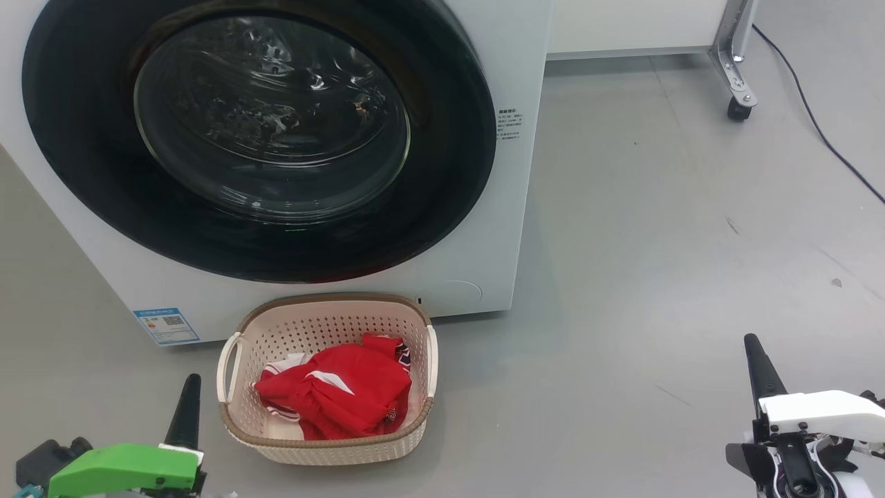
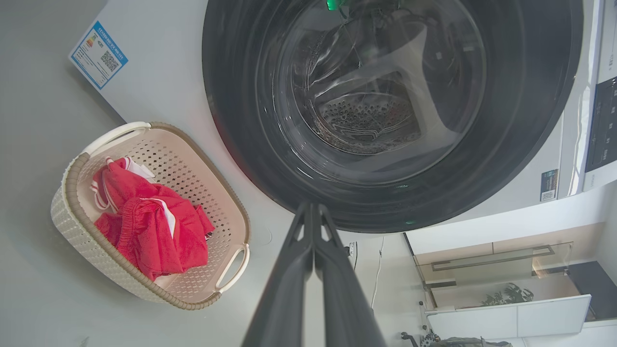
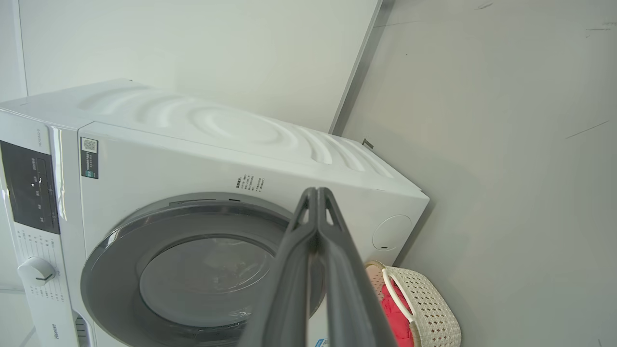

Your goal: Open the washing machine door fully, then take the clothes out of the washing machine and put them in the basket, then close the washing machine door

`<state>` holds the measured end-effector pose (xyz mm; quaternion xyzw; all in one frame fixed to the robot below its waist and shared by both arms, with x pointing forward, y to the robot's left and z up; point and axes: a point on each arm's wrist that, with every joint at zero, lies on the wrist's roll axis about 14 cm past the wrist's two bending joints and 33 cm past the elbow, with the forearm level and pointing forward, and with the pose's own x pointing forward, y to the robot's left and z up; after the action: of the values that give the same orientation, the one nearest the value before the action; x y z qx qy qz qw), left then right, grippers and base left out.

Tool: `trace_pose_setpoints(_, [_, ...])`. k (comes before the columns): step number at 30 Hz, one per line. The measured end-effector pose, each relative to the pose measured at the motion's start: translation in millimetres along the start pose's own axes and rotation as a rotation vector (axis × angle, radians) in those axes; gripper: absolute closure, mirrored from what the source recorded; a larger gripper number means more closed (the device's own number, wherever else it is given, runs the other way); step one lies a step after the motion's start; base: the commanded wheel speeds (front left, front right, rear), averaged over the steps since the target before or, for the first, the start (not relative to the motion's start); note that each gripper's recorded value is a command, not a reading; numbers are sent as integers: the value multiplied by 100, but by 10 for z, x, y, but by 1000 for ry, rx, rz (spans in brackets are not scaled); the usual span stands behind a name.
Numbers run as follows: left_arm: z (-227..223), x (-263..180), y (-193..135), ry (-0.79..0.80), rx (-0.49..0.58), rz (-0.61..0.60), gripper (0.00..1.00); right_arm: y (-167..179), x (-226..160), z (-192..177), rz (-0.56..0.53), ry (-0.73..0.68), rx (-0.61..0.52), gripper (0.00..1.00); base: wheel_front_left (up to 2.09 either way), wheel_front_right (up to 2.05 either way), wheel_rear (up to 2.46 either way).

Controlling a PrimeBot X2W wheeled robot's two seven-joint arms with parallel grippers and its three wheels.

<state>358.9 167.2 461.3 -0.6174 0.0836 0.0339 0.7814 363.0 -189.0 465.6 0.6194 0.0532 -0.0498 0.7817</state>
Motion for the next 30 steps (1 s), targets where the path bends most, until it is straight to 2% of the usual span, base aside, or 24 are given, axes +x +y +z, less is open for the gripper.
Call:
trace_pose_setpoints(18, [197,76,-128,-30,-233,-67,100,103,73,148,43,-18,240,100,0,0,0])
trace_pose_setpoints(30, [203,78,-106,-31,-257,-62,100,94,76,158,43,-21,246,100,0,0,0])
